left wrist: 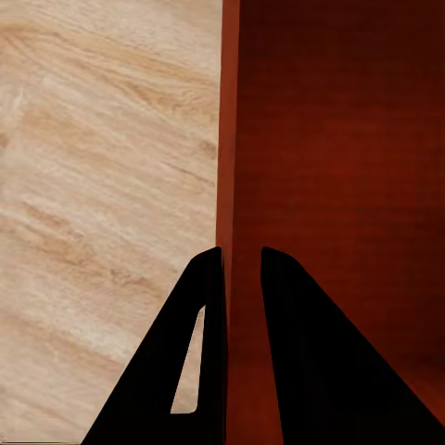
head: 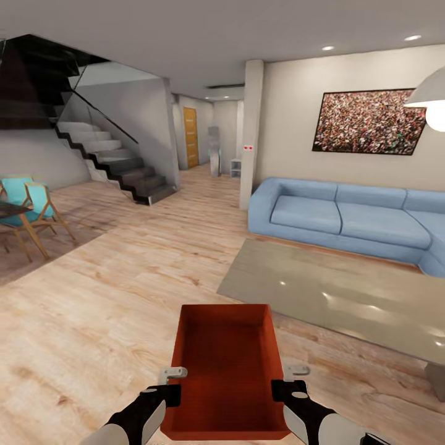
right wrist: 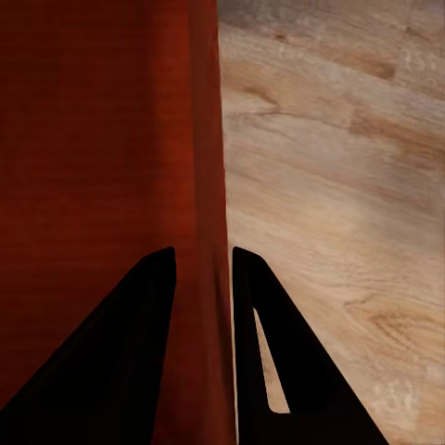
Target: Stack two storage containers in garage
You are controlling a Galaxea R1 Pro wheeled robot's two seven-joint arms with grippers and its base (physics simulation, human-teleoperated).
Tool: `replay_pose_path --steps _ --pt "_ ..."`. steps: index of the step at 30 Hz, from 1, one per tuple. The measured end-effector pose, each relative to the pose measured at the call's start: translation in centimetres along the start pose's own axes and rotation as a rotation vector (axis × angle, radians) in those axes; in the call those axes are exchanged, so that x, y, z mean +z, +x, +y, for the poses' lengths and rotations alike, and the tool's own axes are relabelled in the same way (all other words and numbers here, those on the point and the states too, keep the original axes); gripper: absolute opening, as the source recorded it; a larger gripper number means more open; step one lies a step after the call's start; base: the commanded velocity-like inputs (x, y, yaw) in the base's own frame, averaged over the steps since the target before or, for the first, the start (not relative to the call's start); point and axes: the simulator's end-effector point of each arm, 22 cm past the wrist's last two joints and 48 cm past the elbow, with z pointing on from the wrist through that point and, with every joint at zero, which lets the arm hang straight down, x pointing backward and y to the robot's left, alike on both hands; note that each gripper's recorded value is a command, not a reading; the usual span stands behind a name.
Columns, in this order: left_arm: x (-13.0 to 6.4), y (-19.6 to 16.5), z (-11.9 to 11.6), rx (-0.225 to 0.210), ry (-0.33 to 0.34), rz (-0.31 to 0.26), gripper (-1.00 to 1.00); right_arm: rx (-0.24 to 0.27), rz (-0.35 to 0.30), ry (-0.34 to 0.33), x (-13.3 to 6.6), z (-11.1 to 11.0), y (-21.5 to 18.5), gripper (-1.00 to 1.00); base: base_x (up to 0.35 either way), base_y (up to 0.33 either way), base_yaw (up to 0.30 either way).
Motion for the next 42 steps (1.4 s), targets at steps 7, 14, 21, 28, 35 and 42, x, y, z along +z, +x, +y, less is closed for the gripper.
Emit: replay_pose_path --steps 7,14,21,28,35,42 --pt "0.0 0.0 0.0 0.0 0.0 0.0 -1.0 0.0 0.0 0.0 0.0 0.0 0.01 -1.0 0.0 0.0 0.282" --pt "0.0 0.0 0.0 0.0 0.0 0.0 -1.0 0.0 0.0 0.0 0.0 0.0 0.0 -1.0 0.0 0.0 0.282" --pt "0.0 0.0 0.0 0.0 0.0 0.0 -1.0 0.0 0.0 0.0 0.0 0.0 0.0 -1.0 0.0 0.0 0.282" --pt "0.0 0.0 -0.01 0.0 0.0 0.0 -1.0 0.0 0.0 0.0 0.0 -0.01 0.0 -1.0 0.0 0.0 0.174" --pt "0.0 -0.01 0.0 0.0 0.0 0.0 -1.0 0.0 0.0 0.001 0.0 0.0 0.0 -1.0 0.0 0.0 0.009" --pt "0.0 0.0 -0.01 0.0 0.0 0.0 -1.0 0.0 0.0 0.0 0.0 -0.01 0.0 -1.0 0.0 0.0 0.0"
